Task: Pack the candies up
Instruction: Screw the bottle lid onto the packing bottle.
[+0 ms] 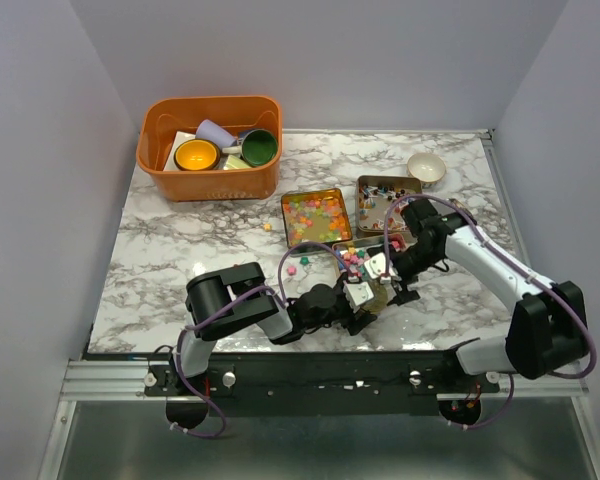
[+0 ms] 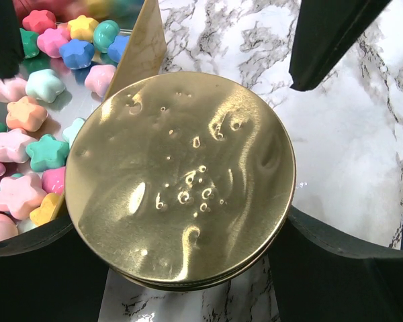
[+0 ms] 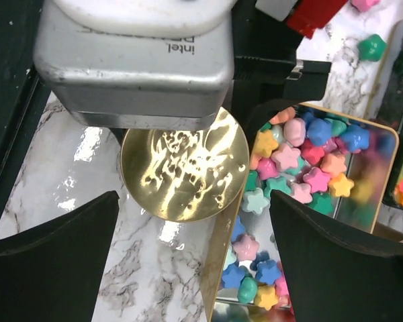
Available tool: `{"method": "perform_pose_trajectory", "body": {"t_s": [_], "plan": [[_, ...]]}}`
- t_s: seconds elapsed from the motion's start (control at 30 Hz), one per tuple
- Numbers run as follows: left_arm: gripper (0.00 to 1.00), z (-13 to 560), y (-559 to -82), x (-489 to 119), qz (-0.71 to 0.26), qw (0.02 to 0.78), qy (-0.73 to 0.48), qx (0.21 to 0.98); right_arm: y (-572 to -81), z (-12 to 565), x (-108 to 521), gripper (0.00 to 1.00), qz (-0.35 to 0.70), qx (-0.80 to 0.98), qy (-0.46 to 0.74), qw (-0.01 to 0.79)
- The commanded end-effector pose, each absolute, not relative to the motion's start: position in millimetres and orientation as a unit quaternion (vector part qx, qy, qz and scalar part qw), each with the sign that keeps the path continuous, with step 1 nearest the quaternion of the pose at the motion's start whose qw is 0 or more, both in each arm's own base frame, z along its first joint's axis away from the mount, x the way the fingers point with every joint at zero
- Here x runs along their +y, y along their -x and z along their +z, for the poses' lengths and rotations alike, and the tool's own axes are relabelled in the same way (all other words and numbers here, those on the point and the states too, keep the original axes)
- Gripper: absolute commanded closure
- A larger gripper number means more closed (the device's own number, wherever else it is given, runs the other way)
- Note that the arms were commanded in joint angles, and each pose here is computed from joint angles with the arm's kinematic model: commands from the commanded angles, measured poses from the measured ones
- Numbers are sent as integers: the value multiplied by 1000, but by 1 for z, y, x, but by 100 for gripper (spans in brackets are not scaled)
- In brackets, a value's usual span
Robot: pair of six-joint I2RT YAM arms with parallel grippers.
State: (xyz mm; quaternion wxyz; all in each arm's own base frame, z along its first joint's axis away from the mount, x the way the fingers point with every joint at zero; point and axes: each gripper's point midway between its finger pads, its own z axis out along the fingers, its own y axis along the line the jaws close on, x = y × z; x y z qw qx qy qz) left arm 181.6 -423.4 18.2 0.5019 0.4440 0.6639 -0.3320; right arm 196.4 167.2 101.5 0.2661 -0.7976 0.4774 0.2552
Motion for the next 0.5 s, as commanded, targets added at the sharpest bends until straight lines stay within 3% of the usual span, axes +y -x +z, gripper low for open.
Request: {"method": "perform_pose_trajectory", "body": {"t_s": [0.0, 0.23, 0.47], "plan": [[100, -84, -166, -349, -214, 365, -487, 764, -196, 108, 173, 0, 285, 427, 821, 249], [100, -84, -167, -349, -211, 369, -488, 762, -210, 95, 173, 0, 312, 401, 838, 197], [100, -86, -167, -348, -209, 367, -490, 763, -193, 92, 167, 0, 338, 359, 854, 164]]}}
